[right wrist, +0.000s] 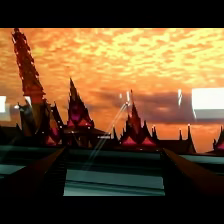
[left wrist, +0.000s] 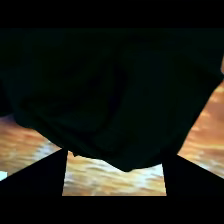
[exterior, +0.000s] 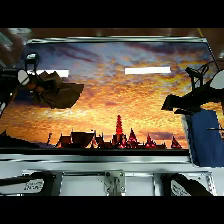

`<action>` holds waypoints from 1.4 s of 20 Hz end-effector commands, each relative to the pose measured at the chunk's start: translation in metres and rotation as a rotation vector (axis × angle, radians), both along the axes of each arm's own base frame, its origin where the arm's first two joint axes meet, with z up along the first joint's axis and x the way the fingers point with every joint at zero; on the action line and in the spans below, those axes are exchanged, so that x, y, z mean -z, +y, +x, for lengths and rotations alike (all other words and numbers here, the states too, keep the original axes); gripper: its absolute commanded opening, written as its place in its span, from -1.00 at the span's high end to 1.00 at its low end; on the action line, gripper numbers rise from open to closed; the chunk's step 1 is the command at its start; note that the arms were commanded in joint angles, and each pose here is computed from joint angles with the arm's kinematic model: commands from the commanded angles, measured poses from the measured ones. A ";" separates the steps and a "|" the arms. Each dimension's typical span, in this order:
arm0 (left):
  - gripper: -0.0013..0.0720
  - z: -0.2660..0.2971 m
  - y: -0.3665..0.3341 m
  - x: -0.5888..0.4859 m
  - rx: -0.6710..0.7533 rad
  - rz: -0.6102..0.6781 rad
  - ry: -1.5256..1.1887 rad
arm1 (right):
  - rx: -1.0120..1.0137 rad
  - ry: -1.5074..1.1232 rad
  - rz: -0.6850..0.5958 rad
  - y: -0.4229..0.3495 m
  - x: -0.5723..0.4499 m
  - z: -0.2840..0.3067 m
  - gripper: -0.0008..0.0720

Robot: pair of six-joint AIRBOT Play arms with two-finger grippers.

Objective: Fold the shirts.

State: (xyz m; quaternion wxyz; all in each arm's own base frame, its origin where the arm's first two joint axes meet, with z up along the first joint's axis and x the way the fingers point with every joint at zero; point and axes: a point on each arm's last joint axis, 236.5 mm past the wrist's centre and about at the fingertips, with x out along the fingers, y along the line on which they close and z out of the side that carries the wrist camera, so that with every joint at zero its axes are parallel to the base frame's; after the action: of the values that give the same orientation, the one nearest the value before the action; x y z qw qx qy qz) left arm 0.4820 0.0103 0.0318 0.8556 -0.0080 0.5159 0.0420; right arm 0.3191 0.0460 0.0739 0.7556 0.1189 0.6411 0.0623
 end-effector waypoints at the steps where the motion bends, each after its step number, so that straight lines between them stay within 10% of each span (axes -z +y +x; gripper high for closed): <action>1: -0.99 0.025 0.069 0.043 -0.132 -0.009 0.148 | 0.002 -0.018 0.026 0.006 -0.002 0.004 -0.91; 10: -0.97 0.064 0.071 0.117 -0.213 -0.153 0.139 | -0.007 -0.071 0.043 0.010 -0.006 0.016 -0.91; 11: -0.64 0.063 0.067 0.122 -0.215 -0.168 0.150 | -0.007 -0.072 0.044 0.010 -0.006 0.016 -0.91; 12: 0.39 0.061 0.063 0.124 -0.219 -0.191 0.164 | -0.008 -0.072 0.043 0.010 -0.006 0.016 -0.91; 13: 0.83 0.059 0.056 0.122 -0.219 -0.223 0.173 | -0.014 -0.074 0.042 0.010 -0.006 0.016 -0.91; 21: 0.84 0.062 -0.060 -0.067 0.156 -0.416 -0.138 | -0.046 -0.234 0.017 0.007 -0.017 0.048 -0.91; 28: 0.84 -0.078 -0.178 -0.278 0.430 -0.471 -0.429 | -0.110 -0.424 -0.031 0.004 -0.076 0.055 -0.91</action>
State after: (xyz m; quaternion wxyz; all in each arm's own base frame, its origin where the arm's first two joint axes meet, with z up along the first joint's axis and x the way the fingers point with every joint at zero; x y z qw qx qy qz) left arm 0.4726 -0.1232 0.2461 0.9082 -0.1105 0.3494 -0.2021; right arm 0.3710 0.0525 0.1224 0.8464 0.0851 0.5143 0.1087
